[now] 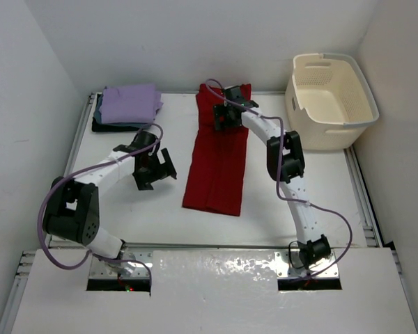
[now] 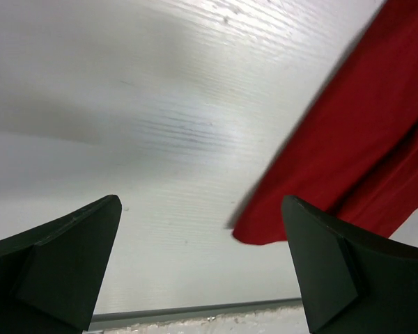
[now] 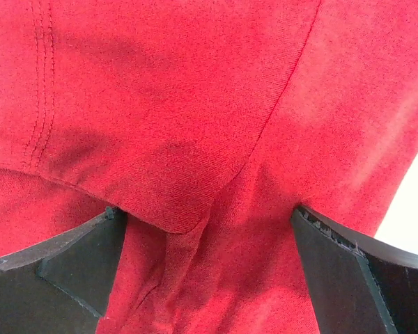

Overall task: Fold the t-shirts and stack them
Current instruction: Rotate the tshirt 90 degrees, then grab the bottom of the folded rectangular tshirt with both arms

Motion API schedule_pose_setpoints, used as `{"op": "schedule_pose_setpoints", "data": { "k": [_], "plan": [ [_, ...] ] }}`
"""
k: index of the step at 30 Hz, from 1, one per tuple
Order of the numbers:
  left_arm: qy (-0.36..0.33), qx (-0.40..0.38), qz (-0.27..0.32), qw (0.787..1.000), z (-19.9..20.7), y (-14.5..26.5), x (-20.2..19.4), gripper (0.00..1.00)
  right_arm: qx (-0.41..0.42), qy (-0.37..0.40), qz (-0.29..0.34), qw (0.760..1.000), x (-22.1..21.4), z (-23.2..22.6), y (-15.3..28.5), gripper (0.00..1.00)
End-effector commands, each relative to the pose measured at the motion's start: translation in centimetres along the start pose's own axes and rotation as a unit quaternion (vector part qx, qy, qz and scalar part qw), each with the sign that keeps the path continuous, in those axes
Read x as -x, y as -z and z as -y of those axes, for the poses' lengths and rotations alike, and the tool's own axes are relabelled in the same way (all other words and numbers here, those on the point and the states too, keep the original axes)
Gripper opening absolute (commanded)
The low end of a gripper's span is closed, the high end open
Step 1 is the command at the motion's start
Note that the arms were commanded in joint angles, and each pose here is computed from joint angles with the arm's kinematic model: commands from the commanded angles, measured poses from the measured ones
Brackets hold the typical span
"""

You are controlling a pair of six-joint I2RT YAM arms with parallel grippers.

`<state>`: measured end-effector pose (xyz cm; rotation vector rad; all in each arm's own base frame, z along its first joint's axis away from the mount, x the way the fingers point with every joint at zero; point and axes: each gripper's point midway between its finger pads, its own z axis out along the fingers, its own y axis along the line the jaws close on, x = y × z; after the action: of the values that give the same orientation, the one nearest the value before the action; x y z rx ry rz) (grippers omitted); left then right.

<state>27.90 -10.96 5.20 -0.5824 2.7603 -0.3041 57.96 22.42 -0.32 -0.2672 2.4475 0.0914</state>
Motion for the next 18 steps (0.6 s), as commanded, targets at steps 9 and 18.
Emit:
{"op": "schedule_pose_setpoints", "data": {
  "k": [9,18],
  "plan": [
    [-0.109,-0.098,-0.045,0.988,5.0,0.4,-3.8,1.00,0.149,0.083,0.134,0.976,9.3,-4.3,11.7,0.99],
    [-0.117,-0.126,-0.062,0.983,5.9,-1.1,-6.7,1.00,0.192,0.038,0.143,0.970,-1.0,-4.9,21.1,0.99]
  ]
}}
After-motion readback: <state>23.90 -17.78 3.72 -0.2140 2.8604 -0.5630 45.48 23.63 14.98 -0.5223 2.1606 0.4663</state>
